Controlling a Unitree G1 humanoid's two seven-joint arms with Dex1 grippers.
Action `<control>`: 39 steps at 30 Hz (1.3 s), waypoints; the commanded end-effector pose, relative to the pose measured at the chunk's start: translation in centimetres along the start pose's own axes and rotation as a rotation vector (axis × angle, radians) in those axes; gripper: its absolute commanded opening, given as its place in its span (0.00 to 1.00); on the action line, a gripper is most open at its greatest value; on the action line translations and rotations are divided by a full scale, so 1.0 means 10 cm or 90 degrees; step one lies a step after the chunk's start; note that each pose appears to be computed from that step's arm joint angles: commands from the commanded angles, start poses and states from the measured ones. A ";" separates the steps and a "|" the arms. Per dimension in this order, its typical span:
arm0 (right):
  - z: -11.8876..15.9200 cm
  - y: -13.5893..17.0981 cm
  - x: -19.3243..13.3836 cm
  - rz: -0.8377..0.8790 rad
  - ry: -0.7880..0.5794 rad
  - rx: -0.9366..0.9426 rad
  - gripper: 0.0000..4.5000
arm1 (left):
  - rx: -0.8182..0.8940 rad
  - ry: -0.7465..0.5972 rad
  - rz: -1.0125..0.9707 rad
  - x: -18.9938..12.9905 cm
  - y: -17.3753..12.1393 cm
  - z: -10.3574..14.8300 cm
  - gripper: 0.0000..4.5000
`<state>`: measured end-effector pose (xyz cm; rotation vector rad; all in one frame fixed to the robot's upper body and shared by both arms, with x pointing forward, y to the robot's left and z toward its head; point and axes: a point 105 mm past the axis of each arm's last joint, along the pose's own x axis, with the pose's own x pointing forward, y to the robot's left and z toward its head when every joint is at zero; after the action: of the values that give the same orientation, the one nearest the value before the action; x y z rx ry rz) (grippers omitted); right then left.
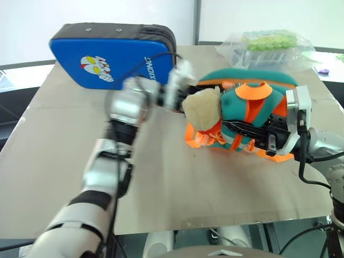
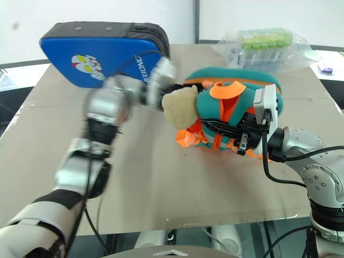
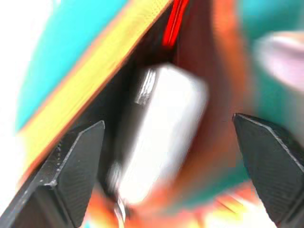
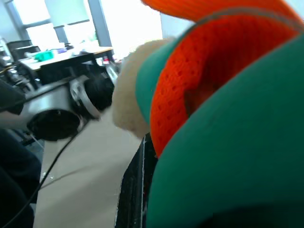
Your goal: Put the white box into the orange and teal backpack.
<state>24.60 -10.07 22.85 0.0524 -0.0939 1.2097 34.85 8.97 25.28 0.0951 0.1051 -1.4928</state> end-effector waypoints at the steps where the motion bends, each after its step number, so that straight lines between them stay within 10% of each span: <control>1: 0.05 0.09 -0.02 0.017 0.003 -0.032 0.00 | -0.074 -0.076 -0.045 -0.13 -0.22 0.26 0.99; 10: -0.10 0.17 0.00 0.039 0.043 -0.018 0.00 | -0.159 -0.081 -0.087 0.55 -0.43 0.28 0.99; 23: -0.10 0.02 0.04 -0.033 0.025 -0.035 0.00 | -0.379 -0.156 -0.157 -0.06 -0.61 0.33 0.99; 34: -0.03 -0.01 0.11 -0.007 0.017 -0.035 0.00 | -0.334 -0.108 -0.142 0.44 -0.77 0.00 0.99; 39: -0.05 0.00 0.11 -0.011 0.014 -0.028 0.00 | -0.343 -0.166 -0.134 0.37 -0.72 0.09 0.64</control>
<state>25.42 -9.21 21.56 0.0115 -0.0530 1.1772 28.19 4.12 24.09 -0.5359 0.3928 -1.5972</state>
